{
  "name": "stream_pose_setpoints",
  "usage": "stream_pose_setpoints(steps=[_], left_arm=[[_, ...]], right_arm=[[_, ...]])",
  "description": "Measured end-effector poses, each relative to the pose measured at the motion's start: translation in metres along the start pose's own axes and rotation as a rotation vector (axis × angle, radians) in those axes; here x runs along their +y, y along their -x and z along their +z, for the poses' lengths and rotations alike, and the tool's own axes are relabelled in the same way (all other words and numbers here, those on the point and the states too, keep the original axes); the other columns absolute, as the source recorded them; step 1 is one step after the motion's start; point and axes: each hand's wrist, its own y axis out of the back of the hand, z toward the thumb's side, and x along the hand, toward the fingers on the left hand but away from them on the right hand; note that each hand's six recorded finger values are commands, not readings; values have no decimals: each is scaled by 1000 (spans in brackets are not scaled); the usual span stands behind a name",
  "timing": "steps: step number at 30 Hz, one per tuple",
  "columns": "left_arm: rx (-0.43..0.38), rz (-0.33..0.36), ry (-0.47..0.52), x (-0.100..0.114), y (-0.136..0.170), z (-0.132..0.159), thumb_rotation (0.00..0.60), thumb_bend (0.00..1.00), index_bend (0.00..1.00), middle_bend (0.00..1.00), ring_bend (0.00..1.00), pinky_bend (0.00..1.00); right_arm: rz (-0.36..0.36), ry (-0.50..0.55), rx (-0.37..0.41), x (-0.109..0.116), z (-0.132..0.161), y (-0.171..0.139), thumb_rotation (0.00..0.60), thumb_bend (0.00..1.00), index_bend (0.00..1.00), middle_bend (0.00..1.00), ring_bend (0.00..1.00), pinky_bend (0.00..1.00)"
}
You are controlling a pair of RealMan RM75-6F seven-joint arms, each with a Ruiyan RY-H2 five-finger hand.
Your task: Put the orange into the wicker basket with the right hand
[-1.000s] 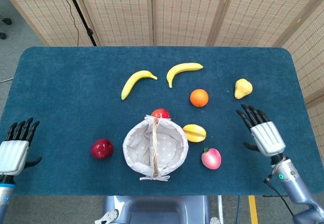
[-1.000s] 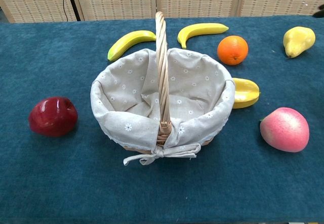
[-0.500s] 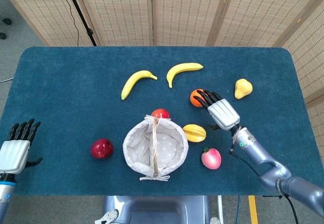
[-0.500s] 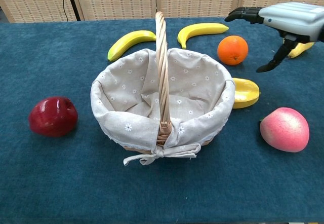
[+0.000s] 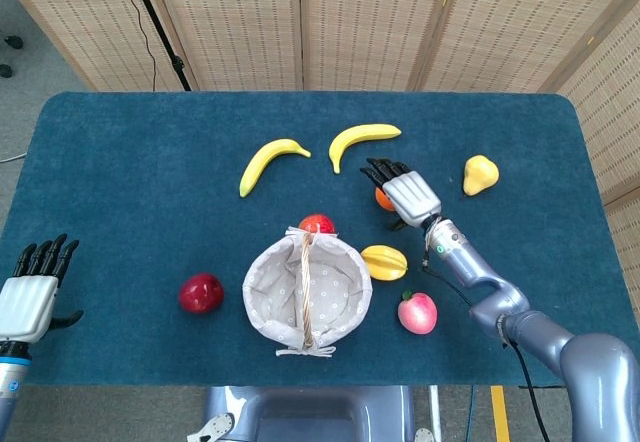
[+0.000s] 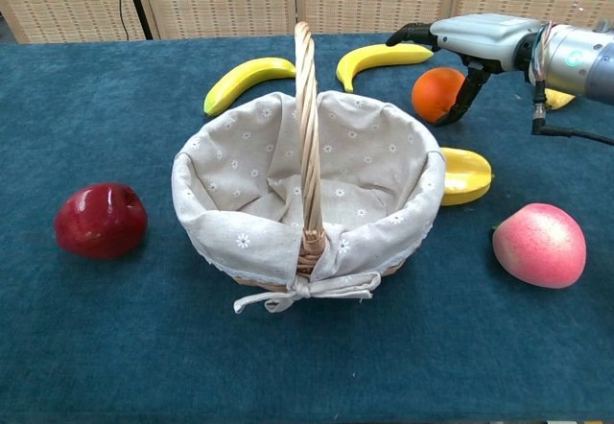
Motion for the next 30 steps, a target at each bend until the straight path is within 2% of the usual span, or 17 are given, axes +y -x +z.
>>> stream_pose_setpoints(steps=[3, 6, 9, 14, 16, 20, 30], left_arm=[[0, 2, 4, 1, 0, 0, 600, 0, 0, 0, 0, 0], [2, 6, 10, 2, 1, -1, 600, 0, 0, 0, 0, 0], [2, 9, 13, 4, 1, -2, 600, 0, 0, 0, 0, 0], [4, 8, 17, 4, 0, -2, 600, 0, 0, 0, 0, 0], [2, 5, 17, 3, 0, -2, 600, 0, 0, 0, 0, 0], [1, 0, 16, 1, 0, -1, 600, 0, 0, 0, 0, 0], [5, -17, 15, -3, -2, -1, 600, 0, 0, 0, 0, 0]], right_arm=[[7, 16, -18, -2, -1, 9, 600, 95, 109, 36, 57, 150], [26, 38, -43, -12, -5, 11, 600, 142, 210, 98, 136, 237], [42, 53, -62, -22, -11, 10, 600, 240, 326, 199, 246, 350], [57, 74, -77, -33, -21, 3, 600, 363, 582, 484, 542, 584], [55, 79, -79, -34, -25, 1, 600, 389, 646, 543, 589, 617], [26, 85, -79, -24, -30, 0, 600, 402, 673, 576, 617, 630], [-60, 89, -40, 14, -31, -8, 600, 404, 672, 577, 619, 631]])
